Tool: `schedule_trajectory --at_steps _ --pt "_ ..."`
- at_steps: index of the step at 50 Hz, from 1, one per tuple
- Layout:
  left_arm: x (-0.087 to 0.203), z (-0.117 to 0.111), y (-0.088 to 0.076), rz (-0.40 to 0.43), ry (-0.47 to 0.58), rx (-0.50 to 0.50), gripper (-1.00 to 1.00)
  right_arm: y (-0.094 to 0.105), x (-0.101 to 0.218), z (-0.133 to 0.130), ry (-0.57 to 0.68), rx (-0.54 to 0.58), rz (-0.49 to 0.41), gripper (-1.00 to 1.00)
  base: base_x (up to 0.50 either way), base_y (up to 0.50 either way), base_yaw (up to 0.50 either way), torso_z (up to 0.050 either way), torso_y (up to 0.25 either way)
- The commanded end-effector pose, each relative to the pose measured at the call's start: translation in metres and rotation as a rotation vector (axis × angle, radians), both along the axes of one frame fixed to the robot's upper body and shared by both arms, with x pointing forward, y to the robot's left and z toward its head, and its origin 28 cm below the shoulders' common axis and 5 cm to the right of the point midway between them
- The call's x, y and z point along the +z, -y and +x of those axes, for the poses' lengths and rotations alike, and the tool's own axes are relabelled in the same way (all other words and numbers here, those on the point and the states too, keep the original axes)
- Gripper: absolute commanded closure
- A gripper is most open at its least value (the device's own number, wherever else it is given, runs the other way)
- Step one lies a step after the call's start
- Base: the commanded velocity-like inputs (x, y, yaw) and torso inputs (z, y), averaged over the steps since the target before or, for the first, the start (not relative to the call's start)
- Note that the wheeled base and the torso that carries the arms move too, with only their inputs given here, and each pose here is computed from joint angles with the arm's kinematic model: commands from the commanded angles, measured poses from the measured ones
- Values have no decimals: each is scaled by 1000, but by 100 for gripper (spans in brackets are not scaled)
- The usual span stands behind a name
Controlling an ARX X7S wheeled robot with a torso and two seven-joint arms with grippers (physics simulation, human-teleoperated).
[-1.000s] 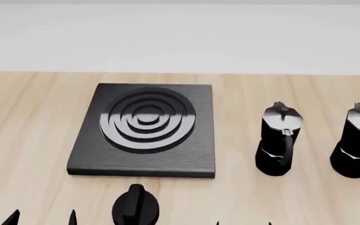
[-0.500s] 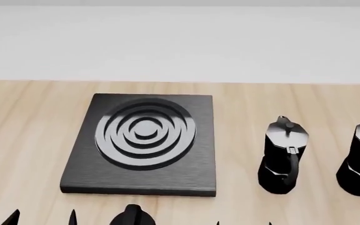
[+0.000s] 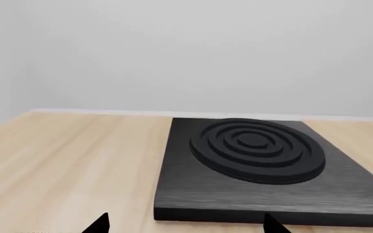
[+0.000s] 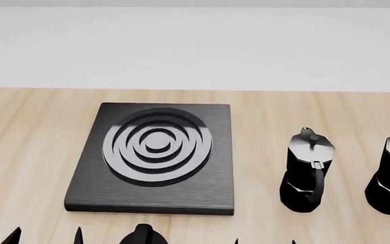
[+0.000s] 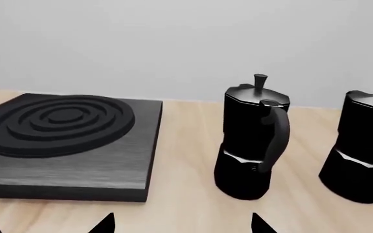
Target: Put the right moka pot on the stove.
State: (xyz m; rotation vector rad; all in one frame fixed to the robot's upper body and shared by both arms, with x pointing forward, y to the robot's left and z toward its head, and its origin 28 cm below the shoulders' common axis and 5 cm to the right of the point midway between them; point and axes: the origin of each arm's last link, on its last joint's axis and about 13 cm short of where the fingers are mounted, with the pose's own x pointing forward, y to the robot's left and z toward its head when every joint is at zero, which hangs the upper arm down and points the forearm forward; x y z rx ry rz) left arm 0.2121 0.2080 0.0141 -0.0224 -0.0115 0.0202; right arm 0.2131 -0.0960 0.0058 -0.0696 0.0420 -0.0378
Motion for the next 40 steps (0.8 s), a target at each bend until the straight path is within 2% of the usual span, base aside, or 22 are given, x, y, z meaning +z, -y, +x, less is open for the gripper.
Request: schedule_trajectory --at_steps 1,4,6,9,13,14,24,33,40 --pt "3 0 0 -22 -35 -30 -100 2 7 -2 10 -3 -1 -100 0 0 0 0 0" --pt "7 -2 -1 -22 -37 -27 -100 3 12 -2 16 -4 -5 -100 0 0 0 0 0" --pt "17 -6 -1 25 2 -35 -100 4 22 -3 12 21 14 -100 0 0 0 0 0" --pt "36 -8 -2 14 -9 -50 -100 6 33 -3 14 11 -32 -100 0 0 0 0 0" --pt "59 -12 -5 40 -10 -60 -100 7 47 -4 22 7 -32 -100 0 0 0 0 0" --pt "66 -14 -6 19 -25 -74 -100 7 51 -4 27 12 -30 -100 0 0 0 0 0" --pt "128 -28 -11 33 -3 -113 -100 11 92 -11 57 19 -51 -100 0 0 0 0 0" --pt "170 -41 -12 61 33 -138 -100 14 126 -18 112 20 -44 -100 0 0 0 0 0" --pt "194 -57 -12 45 70 -160 -100 15 139 -24 140 27 -43 -100 0 0 0 0 0"
